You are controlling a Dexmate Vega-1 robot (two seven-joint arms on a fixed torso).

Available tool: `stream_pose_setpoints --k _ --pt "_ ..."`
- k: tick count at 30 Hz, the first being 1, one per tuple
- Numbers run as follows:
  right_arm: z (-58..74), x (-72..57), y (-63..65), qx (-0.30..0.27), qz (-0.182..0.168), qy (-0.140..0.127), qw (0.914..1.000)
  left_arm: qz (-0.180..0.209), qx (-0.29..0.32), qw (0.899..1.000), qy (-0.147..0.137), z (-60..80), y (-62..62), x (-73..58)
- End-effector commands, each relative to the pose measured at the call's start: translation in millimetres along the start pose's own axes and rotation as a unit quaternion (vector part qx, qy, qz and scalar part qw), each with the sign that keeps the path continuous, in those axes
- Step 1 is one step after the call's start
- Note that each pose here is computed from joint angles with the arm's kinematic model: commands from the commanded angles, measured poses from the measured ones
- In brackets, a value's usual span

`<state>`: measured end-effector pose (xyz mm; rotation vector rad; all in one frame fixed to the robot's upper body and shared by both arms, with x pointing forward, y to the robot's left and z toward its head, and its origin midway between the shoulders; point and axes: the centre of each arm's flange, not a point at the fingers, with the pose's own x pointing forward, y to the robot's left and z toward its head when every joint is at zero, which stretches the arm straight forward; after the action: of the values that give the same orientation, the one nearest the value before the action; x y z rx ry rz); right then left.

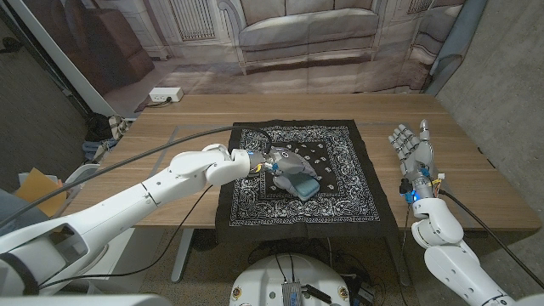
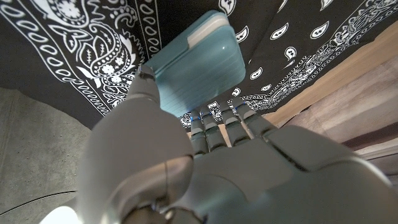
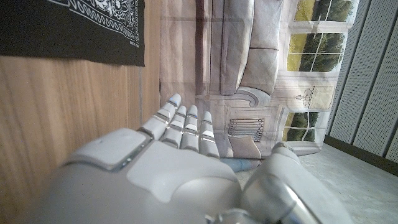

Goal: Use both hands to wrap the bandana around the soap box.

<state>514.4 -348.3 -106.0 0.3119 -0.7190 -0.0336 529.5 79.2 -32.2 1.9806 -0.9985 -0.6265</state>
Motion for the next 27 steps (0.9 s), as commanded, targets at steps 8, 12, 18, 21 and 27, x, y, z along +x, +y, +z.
stream_pose_setpoints --k 8,12,18,21,27 --pt "-0.7 2.7 -1.5 0.003 0.002 -0.002 1.0 -0.012 0.009 1.0 0.02 -2.5 6.9 -0.8" --pt "-1.2 2.3 -1.9 0.005 0.003 -0.004 1.0 -0.012 0.01 1.0 0.025 -3.5 9.5 -2.1" --pt "-4.0 0.5 -1.6 0.008 0.006 -0.004 0.9999 0.0 0.009 0.999 0.037 -6.5 16.7 -6.6" --pt "-4.7 -0.1 -2.0 0.01 0.006 -0.005 0.9999 0.008 0.008 0.999 0.043 -8.5 21.4 -9.4" --pt "-4.9 -1.7 -3.2 0.011 0.008 -0.008 0.9999 0.015 -0.006 0.999 0.047 -10.1 28.4 -13.3"
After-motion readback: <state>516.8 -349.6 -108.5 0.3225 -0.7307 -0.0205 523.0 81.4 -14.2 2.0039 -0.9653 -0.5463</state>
